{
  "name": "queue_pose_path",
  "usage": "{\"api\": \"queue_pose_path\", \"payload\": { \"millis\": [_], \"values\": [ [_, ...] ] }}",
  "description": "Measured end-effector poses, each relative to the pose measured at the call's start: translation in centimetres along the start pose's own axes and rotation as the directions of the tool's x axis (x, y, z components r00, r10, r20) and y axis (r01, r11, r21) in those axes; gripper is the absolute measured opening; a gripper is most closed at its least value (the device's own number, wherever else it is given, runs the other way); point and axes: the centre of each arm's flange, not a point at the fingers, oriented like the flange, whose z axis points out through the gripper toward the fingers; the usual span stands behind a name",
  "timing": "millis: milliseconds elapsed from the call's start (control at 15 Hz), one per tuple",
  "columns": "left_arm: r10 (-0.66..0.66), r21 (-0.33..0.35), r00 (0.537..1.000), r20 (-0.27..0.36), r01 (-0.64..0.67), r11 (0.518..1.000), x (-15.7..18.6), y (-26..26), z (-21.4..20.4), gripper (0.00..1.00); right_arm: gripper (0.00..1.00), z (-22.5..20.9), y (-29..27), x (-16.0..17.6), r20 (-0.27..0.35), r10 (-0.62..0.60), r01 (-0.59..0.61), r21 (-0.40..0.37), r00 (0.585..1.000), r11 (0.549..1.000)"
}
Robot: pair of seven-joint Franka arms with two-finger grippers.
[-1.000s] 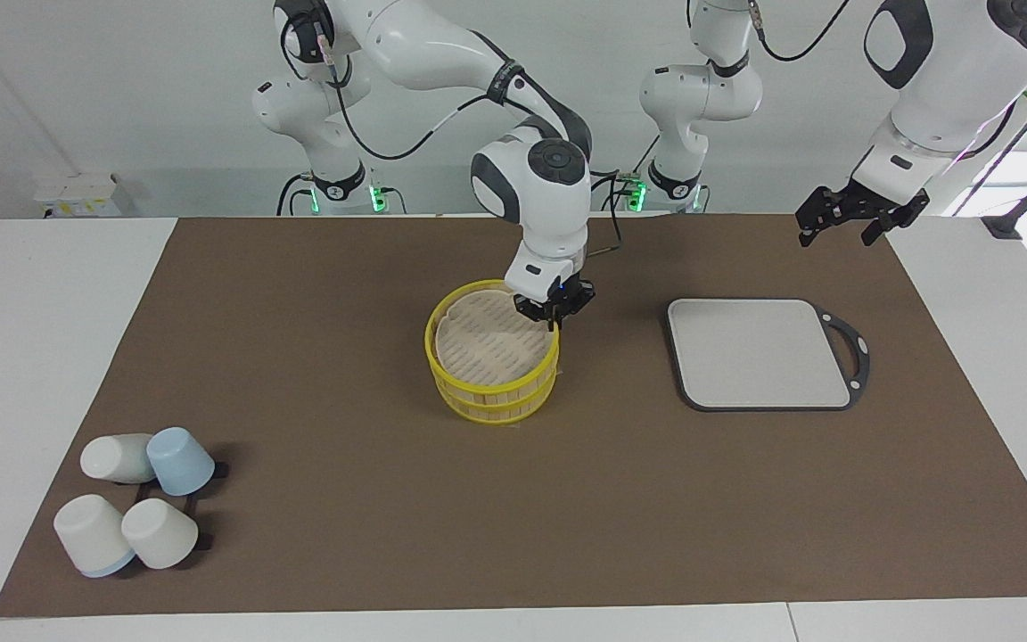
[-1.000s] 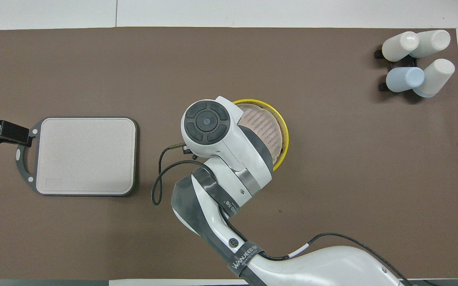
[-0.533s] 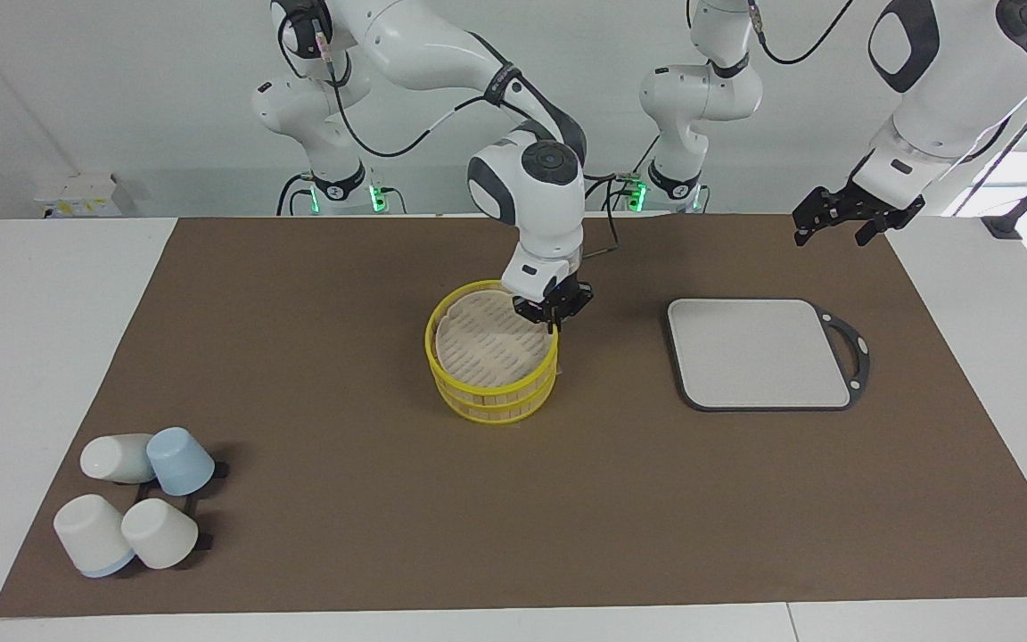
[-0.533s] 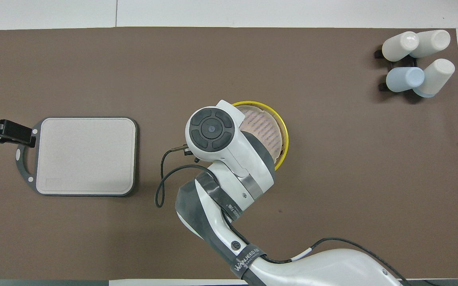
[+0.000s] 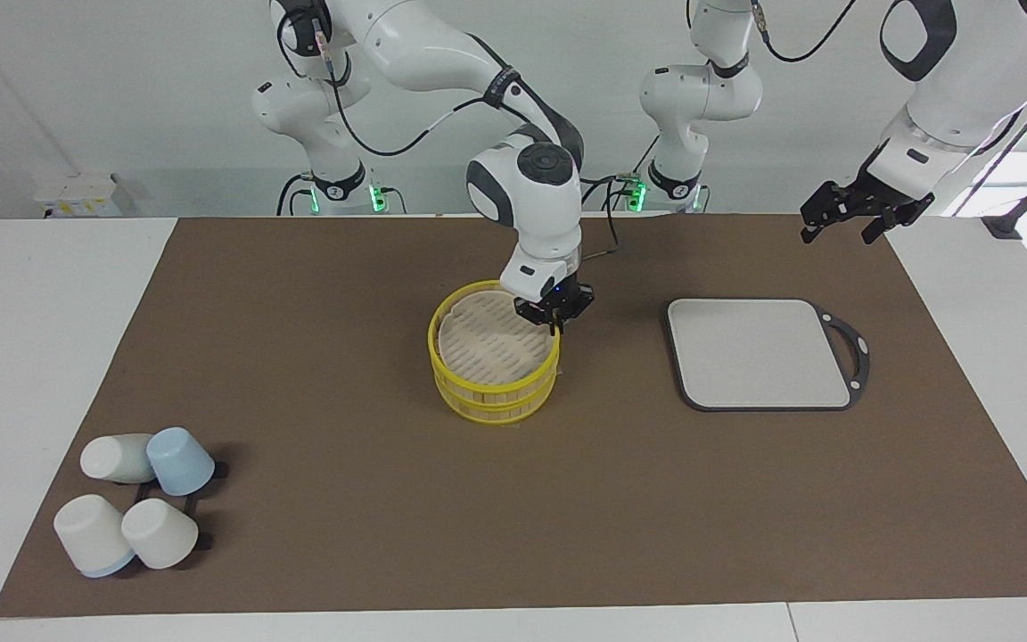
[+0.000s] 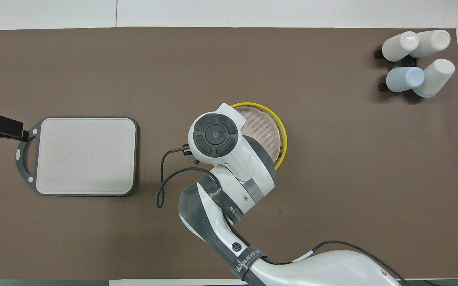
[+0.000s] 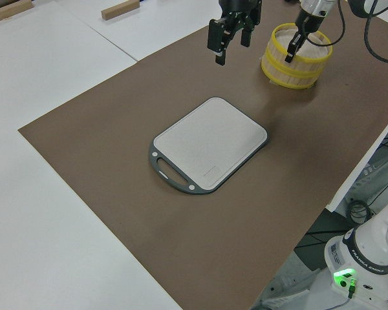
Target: Place bun in steamer
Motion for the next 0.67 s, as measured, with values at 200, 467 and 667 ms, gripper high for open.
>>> {"api": "queue_pose_path", "payload": {
  "millis": [200, 467, 667],
  "values": [
    [0.004, 0.002, 1.0, -0.018, -0.004, 1.0, 0.0, 0.1, -0.8, 1.0, 0.26, 0.0, 0.1, -0.1, -0.002, 0.002, -0.002, 0.002, 1.0, 1.0],
    [0.014, 0.003, 1.0, -0.014, -0.014, 1.0, 0.2, 0.5, -0.6, 1.0, 0.68, -1.1, 0.0, 0.0, 0.006, 0.002, -0.002, -0.002, 1.0, 1.0],
    [0.016, 0.006, 1.0, -0.013, -0.016, 1.0, 0.2, 0.5, -0.5, 1.0, 0.99, -6.6, 2.9, 2.4, 0.022, 0.052, -0.051, -0.025, 0.998, 0.998]
  ]
}}
